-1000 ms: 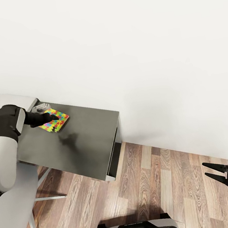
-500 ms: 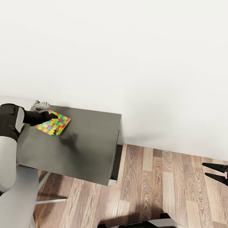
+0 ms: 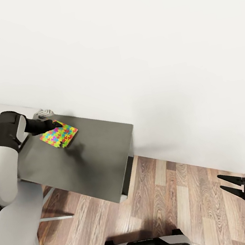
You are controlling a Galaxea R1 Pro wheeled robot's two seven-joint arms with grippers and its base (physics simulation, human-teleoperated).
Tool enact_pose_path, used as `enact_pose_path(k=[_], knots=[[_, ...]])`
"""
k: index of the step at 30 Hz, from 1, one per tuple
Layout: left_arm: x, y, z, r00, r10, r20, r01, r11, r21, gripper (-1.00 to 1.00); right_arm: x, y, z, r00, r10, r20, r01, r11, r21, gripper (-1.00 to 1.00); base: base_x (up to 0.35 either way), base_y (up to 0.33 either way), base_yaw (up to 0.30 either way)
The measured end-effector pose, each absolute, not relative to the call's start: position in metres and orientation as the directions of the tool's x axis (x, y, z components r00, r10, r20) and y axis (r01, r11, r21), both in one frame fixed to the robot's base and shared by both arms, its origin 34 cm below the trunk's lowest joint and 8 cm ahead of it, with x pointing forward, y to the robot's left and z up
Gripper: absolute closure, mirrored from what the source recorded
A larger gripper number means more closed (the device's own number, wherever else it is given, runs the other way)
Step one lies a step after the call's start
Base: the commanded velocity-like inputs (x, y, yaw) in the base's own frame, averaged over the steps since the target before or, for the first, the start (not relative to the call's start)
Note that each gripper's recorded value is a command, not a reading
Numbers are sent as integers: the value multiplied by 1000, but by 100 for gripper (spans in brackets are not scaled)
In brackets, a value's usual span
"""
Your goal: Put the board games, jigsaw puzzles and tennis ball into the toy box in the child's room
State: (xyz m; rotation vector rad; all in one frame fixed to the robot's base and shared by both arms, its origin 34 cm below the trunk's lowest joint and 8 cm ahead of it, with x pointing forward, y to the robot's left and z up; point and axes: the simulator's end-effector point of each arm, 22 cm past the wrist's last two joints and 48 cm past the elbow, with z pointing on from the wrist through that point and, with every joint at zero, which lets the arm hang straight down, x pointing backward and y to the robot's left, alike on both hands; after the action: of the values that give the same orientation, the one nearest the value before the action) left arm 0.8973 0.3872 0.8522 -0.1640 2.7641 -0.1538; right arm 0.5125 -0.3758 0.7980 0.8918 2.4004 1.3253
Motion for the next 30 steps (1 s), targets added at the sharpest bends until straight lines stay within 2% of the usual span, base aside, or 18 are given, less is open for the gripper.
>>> enact_pose_path(k=[15, 30], knots=[[897, 387, 852, -926, -133, -352, -93, 987, -127, -100, 513, -376, 798, -779, 624, 67, 389, 396, 832, -100, 22, 17, 0], [898, 387, 852, -926, -130, -353, -92, 988, -124, -100, 513, -376, 798, -779, 624, 67, 389, 396, 832, -100, 80, 41, 0]])
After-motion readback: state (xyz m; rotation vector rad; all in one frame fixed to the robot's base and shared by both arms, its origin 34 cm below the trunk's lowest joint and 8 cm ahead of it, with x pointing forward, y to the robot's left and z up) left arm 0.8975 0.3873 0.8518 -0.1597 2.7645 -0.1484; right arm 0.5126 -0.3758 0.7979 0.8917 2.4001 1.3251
